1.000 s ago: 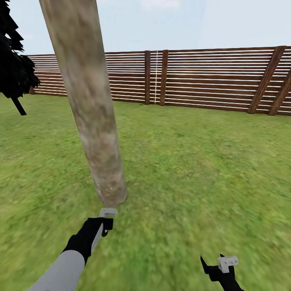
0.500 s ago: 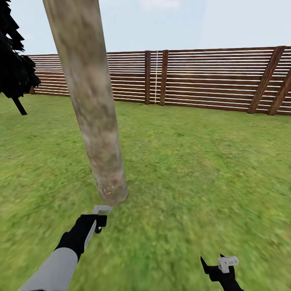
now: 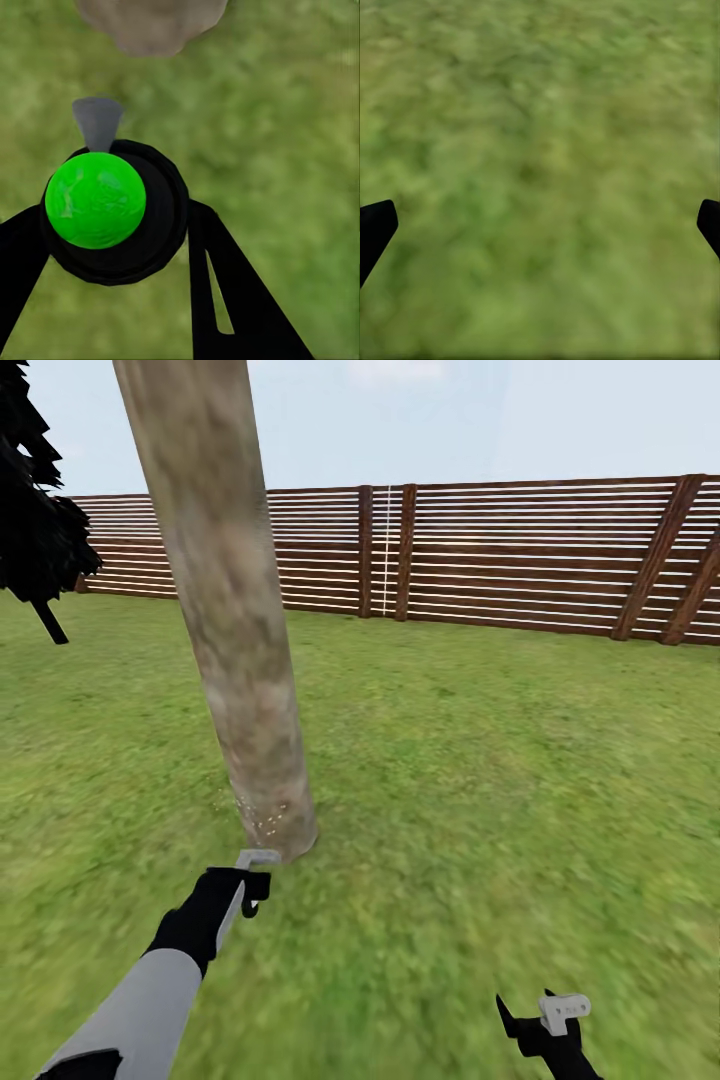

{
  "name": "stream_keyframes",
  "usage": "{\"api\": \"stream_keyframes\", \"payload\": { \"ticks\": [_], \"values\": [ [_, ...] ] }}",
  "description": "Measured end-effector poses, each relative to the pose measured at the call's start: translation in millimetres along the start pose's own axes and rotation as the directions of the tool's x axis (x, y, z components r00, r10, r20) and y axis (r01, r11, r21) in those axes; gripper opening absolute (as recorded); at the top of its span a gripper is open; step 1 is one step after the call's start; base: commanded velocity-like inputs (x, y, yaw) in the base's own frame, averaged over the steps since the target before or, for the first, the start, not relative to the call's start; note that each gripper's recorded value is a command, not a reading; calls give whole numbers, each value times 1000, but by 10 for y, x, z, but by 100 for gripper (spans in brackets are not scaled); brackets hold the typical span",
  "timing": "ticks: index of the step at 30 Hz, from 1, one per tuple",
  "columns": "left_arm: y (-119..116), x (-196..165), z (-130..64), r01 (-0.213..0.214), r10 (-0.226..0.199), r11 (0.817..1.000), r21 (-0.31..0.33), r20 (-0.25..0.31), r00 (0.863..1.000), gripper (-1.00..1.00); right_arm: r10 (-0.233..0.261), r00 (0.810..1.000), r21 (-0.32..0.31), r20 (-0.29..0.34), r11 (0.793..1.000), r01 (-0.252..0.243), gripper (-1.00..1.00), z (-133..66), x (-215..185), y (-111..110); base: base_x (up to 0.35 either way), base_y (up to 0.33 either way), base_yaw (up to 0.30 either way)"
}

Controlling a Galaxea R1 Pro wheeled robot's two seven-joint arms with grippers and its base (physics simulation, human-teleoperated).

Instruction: In the garden, pick up the pesticide atomizer on the floor and spray pesticide onto both trees until each tree trunk is fully covered.

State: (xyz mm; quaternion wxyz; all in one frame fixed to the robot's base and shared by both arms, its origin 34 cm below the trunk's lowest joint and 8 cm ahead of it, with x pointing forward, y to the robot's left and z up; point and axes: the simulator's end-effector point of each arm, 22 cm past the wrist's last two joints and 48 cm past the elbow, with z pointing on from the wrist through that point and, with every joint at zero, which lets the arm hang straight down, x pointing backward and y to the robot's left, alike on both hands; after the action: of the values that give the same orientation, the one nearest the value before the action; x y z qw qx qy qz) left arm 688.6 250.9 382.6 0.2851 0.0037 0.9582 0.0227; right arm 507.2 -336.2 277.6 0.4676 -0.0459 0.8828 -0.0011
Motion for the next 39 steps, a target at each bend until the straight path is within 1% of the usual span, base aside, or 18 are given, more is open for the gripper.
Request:
{"api": "stream_keyframes", "payload": {
  "ticks": [1, 4, 6, 12, 16, 20, 21, 22, 23, 26, 28, 29, 30, 32, 36, 37, 38, 39],
  "values": [
    [32, -61, -9, 3, -3, 1000, -4, 8, 1000, -100, 0, 1000, 0, 0, 1000, 0, 100, 1, -1, -1, -1, 0, 0],
    [565, -200, -41, 6, -5, 997, -76, 14, 1000, -100, -1, 1000, 0, 0, 1000, 1, 100, 1, -1, -2, 0, 0, 0],
    [675, -199, -47, 13, -13, 996, -87, 10, 1000, -100, -1, 1000, 0, 0, 1000, 1, 100, -1, 2, -1, 0, 0, 0],
    [33, -250, -62, 10, -10, 1000, 0, 16, 1000, -100, 0, 1000, -1, 0, 1000, 0, 100, -1, 1, 3, 0, 0, 0],
    [190, -435, -186, 11, -9, 999, -30, 47, 999, -100, 0, 1000, -1, 0, 1000, 0, 100, 2, -3, 5, -174, 0, 0],
    [618, -495, -230, 12, -6, 996, -91, 61, 998, -100, -1, 1000, -1, 1, 1000, 1, 100, 0, -2, 0, -323, 0, -61],
    [720, -493, -234, 12, -6, 995, -99, 61, 998, -100, -1, 1000, -1, 0, 1000, 1, 100, 0, -1, 2, -176, 0, -242],
    [728, -499, -235, 13, -8, 997, -79, 63, 998, -100, -1, 1000, -1, 0, 1000, 1, 100, 0, -1, 3, -72, 0, -132],
    [651, -507, -232, 10, -7, 999, -44, 65, 998, -100, -1, 1000, -1, 1, 1000, 1, 100, 1, -3, 3, -37, 0, -68],
    [459, -519, -231, 3, -3, 1000, -2, 67, 998, -100, -1, 1000, -1, 1, 1000, 1, 100, 2, -5, 2, -11, 0, -19],
    [81, -570, -246, -37, 33, 998, 44, 75, 997, -100, -1, 1000, 0, 1, 1000, 1, 100, 1, -4, 2, -1, 0, -1],
    [17, -638, -278, -48, 43, 998, 48, 90, 995, -100, -1, 1000, -1, 1, 1000, 1, 100, 1, -5, 2, 0, 0, 0],
    [33, -697, -313, -48, 43, 998, 46, 101, 994, -100, -1, 1000, -1, 1, 1000, 1, 100, 1, -4, 3, 0, 0, 0],
    [19, -715, -368, -47, 39, 995, 87, 88, 995, -100, -1, 1000, -1, 1, 1000, 1, 100, 2, -6, 0, 0, 0, 0],
    [421, -871, -468, -57, 52, 998, 38, 119, 992, -100, -2, 1000, -2, 1, 1000, 2, 100, 1, -3, 5, 0, 0, 0],
    [616, -869, -484, -57, 56, 998, 8, 110, 992, -100, -2, 1000, -1, 1, 1000, 2, 100, 3, -6, 5, 0, 0, 0],
    [705, -836, -490, -50, 50, 999, -2, 90, 995, -100, -1, 1000, -1, 1, 1000, 1, 100, 3, -6, 4, 0, 0, 0],
    [690, -820, -492, -44, 43, 999, 5, 80, 996, -100, -1, 1000, -1, 0, 1000, 1, 100, 0, -2, 4, 0, 0, 0]
  ]
}}
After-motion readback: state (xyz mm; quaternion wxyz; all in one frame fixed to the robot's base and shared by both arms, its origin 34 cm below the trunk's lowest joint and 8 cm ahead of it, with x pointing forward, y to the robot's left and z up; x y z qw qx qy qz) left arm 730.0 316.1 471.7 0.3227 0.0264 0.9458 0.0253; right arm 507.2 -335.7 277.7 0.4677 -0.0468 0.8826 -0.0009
